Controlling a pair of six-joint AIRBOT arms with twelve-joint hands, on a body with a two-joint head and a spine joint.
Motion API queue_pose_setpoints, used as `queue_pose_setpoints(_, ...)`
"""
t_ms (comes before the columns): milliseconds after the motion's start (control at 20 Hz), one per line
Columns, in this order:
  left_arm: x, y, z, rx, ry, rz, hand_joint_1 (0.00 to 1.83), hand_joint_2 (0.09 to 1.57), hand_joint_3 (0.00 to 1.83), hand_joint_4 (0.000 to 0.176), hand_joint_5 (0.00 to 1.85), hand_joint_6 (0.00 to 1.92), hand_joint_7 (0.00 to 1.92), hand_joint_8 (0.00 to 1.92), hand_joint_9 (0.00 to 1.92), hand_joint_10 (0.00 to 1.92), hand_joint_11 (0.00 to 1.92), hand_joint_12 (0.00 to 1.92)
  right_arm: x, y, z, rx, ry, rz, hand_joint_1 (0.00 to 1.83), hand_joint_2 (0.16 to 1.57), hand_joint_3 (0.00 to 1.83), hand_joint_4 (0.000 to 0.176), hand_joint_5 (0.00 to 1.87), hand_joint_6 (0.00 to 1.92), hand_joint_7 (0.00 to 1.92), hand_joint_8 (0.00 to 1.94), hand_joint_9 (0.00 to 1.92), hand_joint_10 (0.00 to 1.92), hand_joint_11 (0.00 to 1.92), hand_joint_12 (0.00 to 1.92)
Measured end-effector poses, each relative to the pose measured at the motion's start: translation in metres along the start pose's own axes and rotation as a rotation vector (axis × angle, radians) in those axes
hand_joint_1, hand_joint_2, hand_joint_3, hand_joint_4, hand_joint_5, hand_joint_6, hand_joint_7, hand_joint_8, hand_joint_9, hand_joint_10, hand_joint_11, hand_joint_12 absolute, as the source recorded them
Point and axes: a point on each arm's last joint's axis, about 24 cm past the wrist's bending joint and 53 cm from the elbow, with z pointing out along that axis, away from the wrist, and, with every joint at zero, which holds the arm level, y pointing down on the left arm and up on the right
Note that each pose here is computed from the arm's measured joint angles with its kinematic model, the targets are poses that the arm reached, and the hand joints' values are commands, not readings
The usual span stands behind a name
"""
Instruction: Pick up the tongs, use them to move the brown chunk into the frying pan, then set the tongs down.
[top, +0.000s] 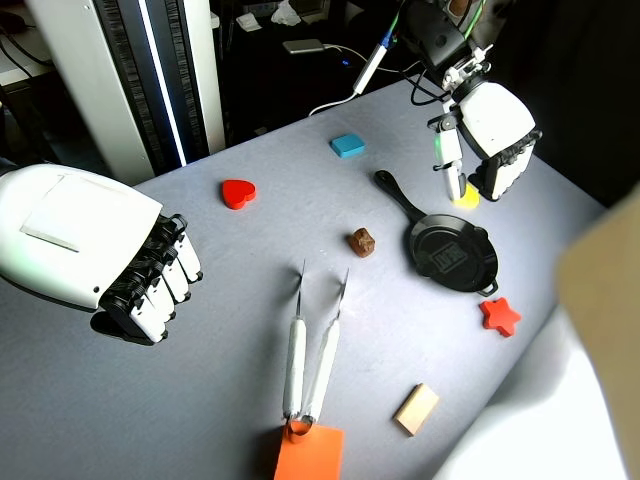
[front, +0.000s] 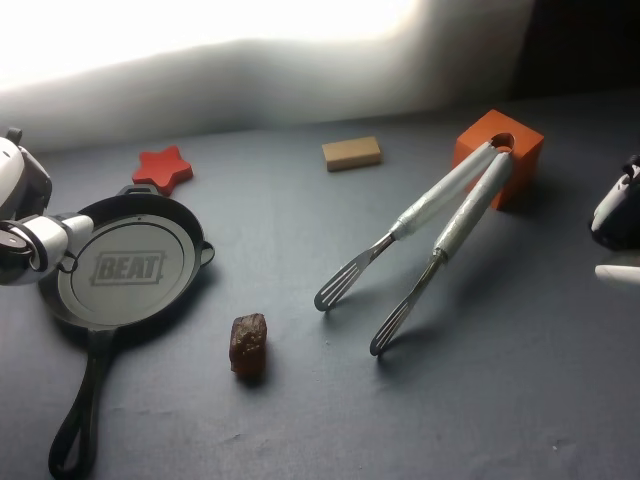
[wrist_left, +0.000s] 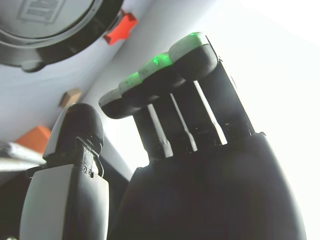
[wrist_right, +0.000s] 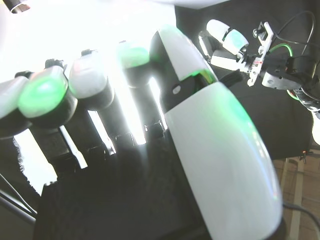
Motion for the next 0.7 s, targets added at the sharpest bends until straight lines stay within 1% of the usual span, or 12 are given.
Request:
queue_pose_setpoints(50, 0.0, 0.0, 0.0, -0.001, 0.001, -0.001, 0.05, 1.17, 0.18, 0.043, 0.06, 0.08, 0.07, 0.04, 0.09, 0.08, 0.0, 0.65, 0.0, 0.0, 0.0, 0.001, 0.001, -0.001, 0.22, 1.06, 0.23, 0.0, 0.15, 0.24, 0.26, 0.12, 0.12, 0.3, 0.0, 0.68)
queue_pose_setpoints(100, 0.002, 0.003, 0.0, -0.013, 0.007, -0.007, 0.0, 1.21, 0.02, 0.037, 0.04, 0.01, 0.05, 0.0, 0.07, 0.01, 0.0, 0.49, 0.001, -0.002, 0.0, 0.007, 0.006, -0.004, 0.23, 1.13, 0.03, 0.0, 0.15, 0.06, 0.23, 0.0, 0.15, 0.1, 0.0, 0.55)
queue_pose_setpoints(150, 0.003, 0.003, 0.0, -0.014, 0.009, -0.008, 0.0, 1.2, 0.01, 0.03, 0.05, 0.01, 0.04, 0.0, 0.06, 0.01, 0.0, 0.46, 0.002, -0.002, 0.0, 0.007, 0.008, -0.004, 0.24, 1.13, 0.02, 0.0, 0.14, 0.04, 0.21, 0.0, 0.14, 0.08, 0.0, 0.51)
queue_pose_setpoints(200, 0.001, 0.001, 0.0, -0.006, 0.002, -0.001, 0.02, 1.2, 0.0, 0.019, 0.07, 0.01, 0.05, 0.0, 0.06, 0.0, 0.0, 0.43, 0.002, -0.002, 0.0, 0.005, 0.008, -0.016, 0.26, 1.13, 0.01, 0.0, 0.1, 0.02, 0.19, 0.0, 0.14, 0.06, 0.0, 0.48)
queue_pose_setpoints(250, 0.001, 0.0, 0.0, -0.001, 0.0, 0.003, 0.02, 1.19, 0.0, 0.015, 0.11, 0.02, 0.07, 0.01, 0.09, 0.01, 0.0, 0.46, 0.002, -0.001, 0.0, 0.004, 0.007, -0.022, 0.23, 1.14, 0.01, 0.0, 0.09, 0.01, 0.17, 0.0, 0.13, 0.05, 0.0, 0.42)
queue_pose_setpoints(350, 0.004, -0.001, -0.003, -0.004, 0.008, -0.004, 0.02, 1.19, 0.0, 0.0, 0.1, 0.01, 0.07, 0.0, 0.08, 0.0, 0.0, 0.52, 0.002, -0.001, 0.0, 0.004, 0.006, -0.059, 0.15, 1.14, 0.01, 0.0, 0.09, 0.01, 0.16, 0.0, 0.13, 0.03, 0.0, 0.38)
queue_pose_setpoints(400, 0.006, -0.002, -0.004, -0.004, 0.016, -0.007, 0.0, 1.18, 0.0, 0.0, 0.1, 0.01, 0.07, 0.0, 0.08, 0.0, 0.0, 0.53, 0.0, 0.0, 0.001, 0.003, 0.003, -0.076, 0.15, 1.12, 0.0, 0.0, 0.08, 0.0, 0.14, 0.0, 0.11, 0.02, 0.0, 0.29)
queue_pose_setpoints(500, 0.009, -0.004, -0.006, -0.001, 0.025, -0.013, 0.0, 1.17, 0.0, 0.0, 0.09, 0.0, 0.07, 0.0, 0.08, 0.0, 0.0, 0.52, -0.004, 0.01, 0.005, -0.03, -0.005, -0.181, 0.26, 1.08, 0.0, 0.0, 0.05, 0.0, 0.1, 0.0, 0.07, 0.0, 0.0, 0.21)
queue_pose_setpoints(550, 0.011, -0.006, -0.007, 0.002, 0.029, -0.014, 0.0, 1.16, 0.0, 0.0, 0.11, 0.01, 0.08, 0.01, 0.09, 0.01, 0.0, 0.52, -0.004, 0.018, 0.008, -0.059, -0.003, -0.249, 0.36, 1.05, 0.0, 0.0, 0.01, 0.0, 0.06, 0.0, 0.05, 0.0, 0.0, 0.14)
queue_pose_setpoints(600, 0.013, -0.007, -0.008, 0.004, 0.034, -0.016, 0.01, 1.16, 0.0, 0.0, 0.13, 0.01, 0.1, 0.01, 0.1, 0.01, 0.0, 0.54, 0.0, 0.023, 0.011, -0.088, 0.011, -0.279, 0.47, 1.02, 0.0, 0.0, 0.0, 0.0, 0.05, 0.0, 0.04, 0.0, 0.0, 0.12)
queue_pose_setpoints(650, 0.014, -0.007, -0.008, 0.004, 0.037, -0.017, 0.0, 1.16, 0.0, 0.0, 0.12, 0.0, 0.08, 0.0, 0.09, 0.0, 0.0, 0.5, 0.003, 0.025, 0.016, -0.113, 0.026, -0.272, 0.59, 0.99, 0.0, 0.0, 0.0, 0.0, 0.02, 0.0, 0.01, 0.0, 0.0, 0.02)
queue_pose_setpoints(700, 0.013, -0.007, -0.008, 0.004, 0.036, -0.017, 0.0, 1.17, 0.0, 0.0, 0.09, 0.0, 0.06, 0.0, 0.08, 0.0, 0.0, 0.43, -0.001, 0.023, 0.02, -0.122, 0.027, -0.269, 0.79, 0.93, 0.0, 0.0, 0.0, 0.0, 0.0, 0.0, 0.01, 0.0, 0.0, 0.0)
